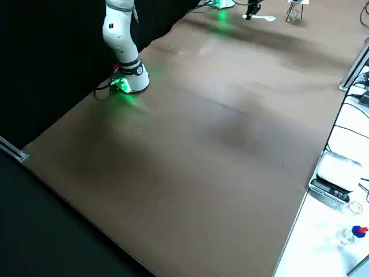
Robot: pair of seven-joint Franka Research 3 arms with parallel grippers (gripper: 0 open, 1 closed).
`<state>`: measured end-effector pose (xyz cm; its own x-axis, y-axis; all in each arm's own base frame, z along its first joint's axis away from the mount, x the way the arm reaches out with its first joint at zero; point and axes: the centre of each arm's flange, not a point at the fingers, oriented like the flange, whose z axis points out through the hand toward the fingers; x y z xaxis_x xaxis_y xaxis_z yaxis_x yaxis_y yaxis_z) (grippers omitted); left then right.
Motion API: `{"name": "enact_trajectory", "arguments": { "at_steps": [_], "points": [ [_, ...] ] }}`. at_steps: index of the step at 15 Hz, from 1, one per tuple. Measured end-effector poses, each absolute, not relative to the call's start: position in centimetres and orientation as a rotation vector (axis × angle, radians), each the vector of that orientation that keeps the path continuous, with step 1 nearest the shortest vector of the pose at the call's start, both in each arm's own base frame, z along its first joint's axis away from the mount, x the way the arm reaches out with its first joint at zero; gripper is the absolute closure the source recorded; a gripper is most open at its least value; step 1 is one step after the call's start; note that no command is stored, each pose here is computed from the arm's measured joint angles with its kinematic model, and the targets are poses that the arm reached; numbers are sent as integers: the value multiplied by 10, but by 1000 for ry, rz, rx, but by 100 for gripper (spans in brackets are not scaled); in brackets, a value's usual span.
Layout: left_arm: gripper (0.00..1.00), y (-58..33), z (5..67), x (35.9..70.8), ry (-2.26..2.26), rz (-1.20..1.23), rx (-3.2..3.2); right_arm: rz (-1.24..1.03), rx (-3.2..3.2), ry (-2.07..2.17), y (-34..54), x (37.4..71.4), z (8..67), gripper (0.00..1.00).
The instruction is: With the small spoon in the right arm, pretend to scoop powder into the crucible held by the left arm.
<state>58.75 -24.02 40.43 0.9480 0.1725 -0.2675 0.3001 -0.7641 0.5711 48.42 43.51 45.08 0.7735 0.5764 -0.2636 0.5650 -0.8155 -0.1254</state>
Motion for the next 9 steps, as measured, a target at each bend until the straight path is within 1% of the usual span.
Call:
{"name": "enact_trajectory", "arguments": {
  "at_steps": [4, 9],
  "points": [
    [93, -252, 403, 585, 347, -254, 2455, 489, -2866, -1020, 464, 455, 471, 75],
    [93, -275, 400, 582, 375, -231, 2453, 483, -2771, -1007, 479, 446, 492, 75]
  ]
}}
